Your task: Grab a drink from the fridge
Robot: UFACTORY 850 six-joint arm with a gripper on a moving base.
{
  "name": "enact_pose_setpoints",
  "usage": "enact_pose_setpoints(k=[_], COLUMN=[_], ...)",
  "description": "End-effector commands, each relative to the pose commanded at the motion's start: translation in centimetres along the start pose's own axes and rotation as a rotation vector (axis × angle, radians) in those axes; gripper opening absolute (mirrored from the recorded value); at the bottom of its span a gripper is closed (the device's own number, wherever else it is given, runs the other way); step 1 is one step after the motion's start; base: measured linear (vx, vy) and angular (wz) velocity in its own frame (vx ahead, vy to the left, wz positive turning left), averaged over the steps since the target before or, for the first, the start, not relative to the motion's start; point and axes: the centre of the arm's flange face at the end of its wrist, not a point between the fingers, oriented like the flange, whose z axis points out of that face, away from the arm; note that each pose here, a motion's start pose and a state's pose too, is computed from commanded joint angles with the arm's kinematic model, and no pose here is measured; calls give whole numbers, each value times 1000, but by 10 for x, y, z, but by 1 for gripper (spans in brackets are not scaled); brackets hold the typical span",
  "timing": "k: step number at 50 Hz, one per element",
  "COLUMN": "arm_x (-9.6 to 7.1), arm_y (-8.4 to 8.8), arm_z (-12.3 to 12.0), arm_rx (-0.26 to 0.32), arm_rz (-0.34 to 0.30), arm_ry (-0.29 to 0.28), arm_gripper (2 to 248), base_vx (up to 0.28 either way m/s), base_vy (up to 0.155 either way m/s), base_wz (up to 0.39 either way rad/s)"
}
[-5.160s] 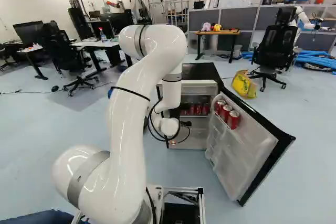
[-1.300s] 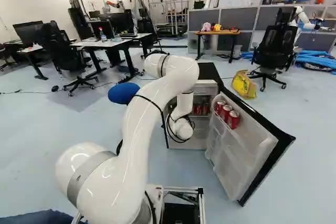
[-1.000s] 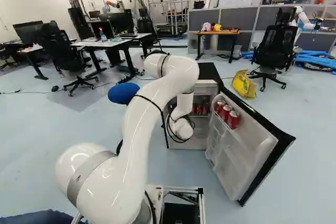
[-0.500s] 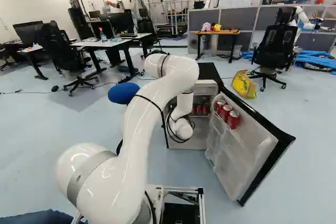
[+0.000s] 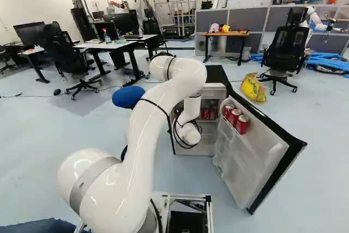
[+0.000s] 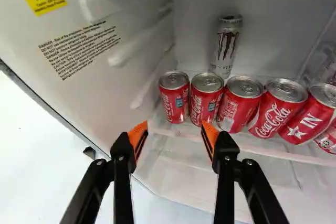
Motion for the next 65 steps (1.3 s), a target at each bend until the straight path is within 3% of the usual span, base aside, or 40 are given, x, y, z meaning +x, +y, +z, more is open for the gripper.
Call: enact_pose_setpoints(k=[44,65], arm_x=[3,4], arm_y=[-1,5], arm_z=[13,22], arm_rx=[69,70], arm_rz=[-41,-53], arm_ry=[18,31], arm_gripper=[157,157], base_vx=[0,0], base_vy=[0,0], base_wz=[0,0])
